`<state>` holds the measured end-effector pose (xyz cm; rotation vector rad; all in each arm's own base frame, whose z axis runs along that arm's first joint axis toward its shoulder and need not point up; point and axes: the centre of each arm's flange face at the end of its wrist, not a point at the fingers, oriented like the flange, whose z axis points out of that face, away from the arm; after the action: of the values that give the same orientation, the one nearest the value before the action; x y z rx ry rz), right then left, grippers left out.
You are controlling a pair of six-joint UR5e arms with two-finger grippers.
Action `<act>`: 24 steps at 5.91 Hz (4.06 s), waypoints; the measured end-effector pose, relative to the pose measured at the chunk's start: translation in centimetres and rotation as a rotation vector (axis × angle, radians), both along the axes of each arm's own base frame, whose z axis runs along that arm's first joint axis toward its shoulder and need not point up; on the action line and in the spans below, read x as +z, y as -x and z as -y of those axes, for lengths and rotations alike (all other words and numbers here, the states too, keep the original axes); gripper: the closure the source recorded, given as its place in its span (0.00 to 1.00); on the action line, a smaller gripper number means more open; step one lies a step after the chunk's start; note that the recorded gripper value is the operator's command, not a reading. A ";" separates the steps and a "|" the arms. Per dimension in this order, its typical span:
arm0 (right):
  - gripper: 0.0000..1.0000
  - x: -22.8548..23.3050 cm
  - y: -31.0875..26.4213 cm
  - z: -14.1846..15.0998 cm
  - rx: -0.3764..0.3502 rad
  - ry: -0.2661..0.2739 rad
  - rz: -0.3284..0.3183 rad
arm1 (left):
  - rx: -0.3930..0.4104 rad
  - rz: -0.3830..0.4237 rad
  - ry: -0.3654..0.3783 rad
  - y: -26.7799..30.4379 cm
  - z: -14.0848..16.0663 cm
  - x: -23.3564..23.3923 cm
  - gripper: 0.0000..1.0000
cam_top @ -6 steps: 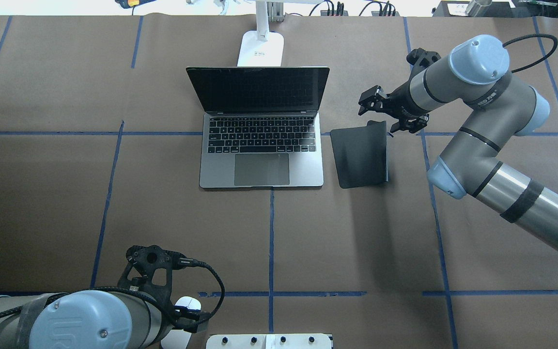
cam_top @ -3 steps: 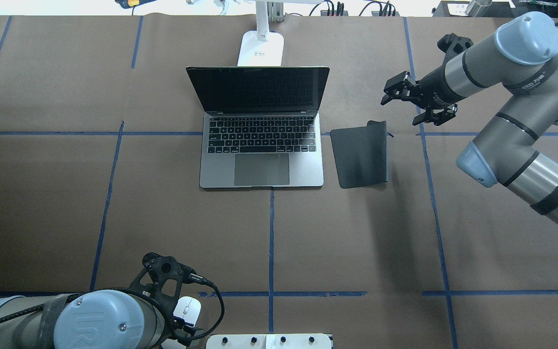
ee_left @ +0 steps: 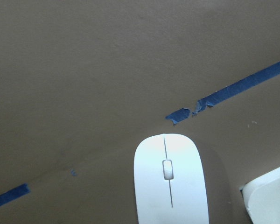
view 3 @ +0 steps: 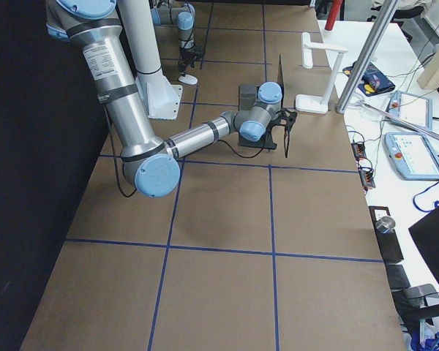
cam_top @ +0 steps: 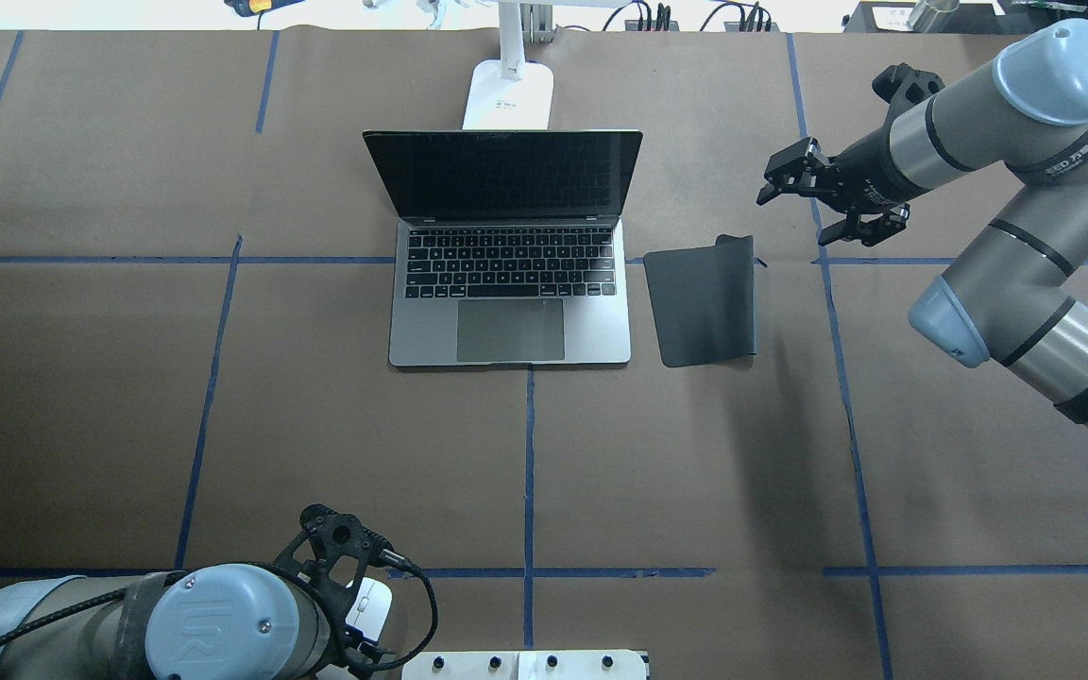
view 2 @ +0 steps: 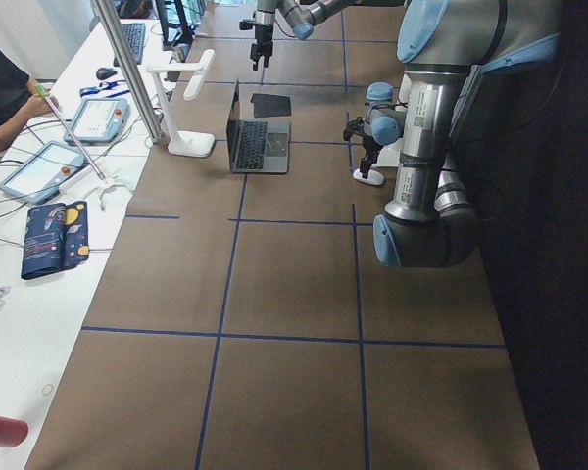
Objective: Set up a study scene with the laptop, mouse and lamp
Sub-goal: 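Release the pad and raise the right gripper while the left gripper grasps the mouse, then carry the white mouse with the left gripper over the black mouse pad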
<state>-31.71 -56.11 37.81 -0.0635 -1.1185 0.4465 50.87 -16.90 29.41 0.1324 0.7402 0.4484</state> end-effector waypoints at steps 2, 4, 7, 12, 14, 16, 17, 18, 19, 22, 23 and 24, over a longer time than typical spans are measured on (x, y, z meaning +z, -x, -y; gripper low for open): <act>0.00 0.1 0.0 -0.1 0.004 -0.002 -0.003 | 0.002 0.004 0.001 -1.3 0.0 1.2 0.01; 0.00 0.0 0.1 -0.1 0.005 -0.003 -0.004 | 0.002 -0.002 0.003 -2.2 0.0 1.8 0.01; 0.00 0.1 0.1 -0.1 0.005 -0.003 -0.005 | 0.003 -0.001 0.004 -2.4 -0.1 2.0 0.07; 0.00 0.0 0.2 -0.1 0.004 -0.003 -0.005 | 0.004 -0.007 0.003 -2.4 -0.2 1.7 0.64; 0.00 -0.4 0.0 -0.1 0.001 -0.006 0.003 | 0.001 -0.055 0.000 -0.8 -0.1 -0.5 0.68; 0.00 0.4 -2.7 -0.5 0.005 0.013 0.016 | -0.035 -0.153 -0.014 1.7 1.5 -5.0 0.70; 0.00 1.7 -5.9 -0.5 0.021 0.039 0.024 | -0.062 -0.206 -0.023 2.3 2.8 -7.6 0.70; 0.00 3.3 -8.5 -0.7 0.036 0.047 0.017 | -0.089 -0.251 -0.031 2.4 4.1 -10.0 0.70; 0.00 5.4 -11.0 -1.1 0.033 0.030 -0.002 | -0.116 -0.290 -0.039 2.1 5.6 -12.3 0.70; 0.00 11.1 -16.2 -2.9 0.004 -0.017 -0.057 | -0.222 -0.329 -0.016 -3.0 11.2 -18.7 0.70; 0.00 12.6 -17.2 -3.5 -0.006 -0.030 -0.075 | -0.244 -0.325 -0.015 -5.4 13.2 -20.4 0.70; 0.00 13.7 -17.9 -4.0 -0.016 -0.043 -0.089 | -0.261 -0.310 -0.006 -8.2 14.9 -22.0 0.70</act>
<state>-13.77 -52.10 51.50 -0.0148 -1.0391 0.4066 59.12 -31.77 7.36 0.3052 1.0111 0.1811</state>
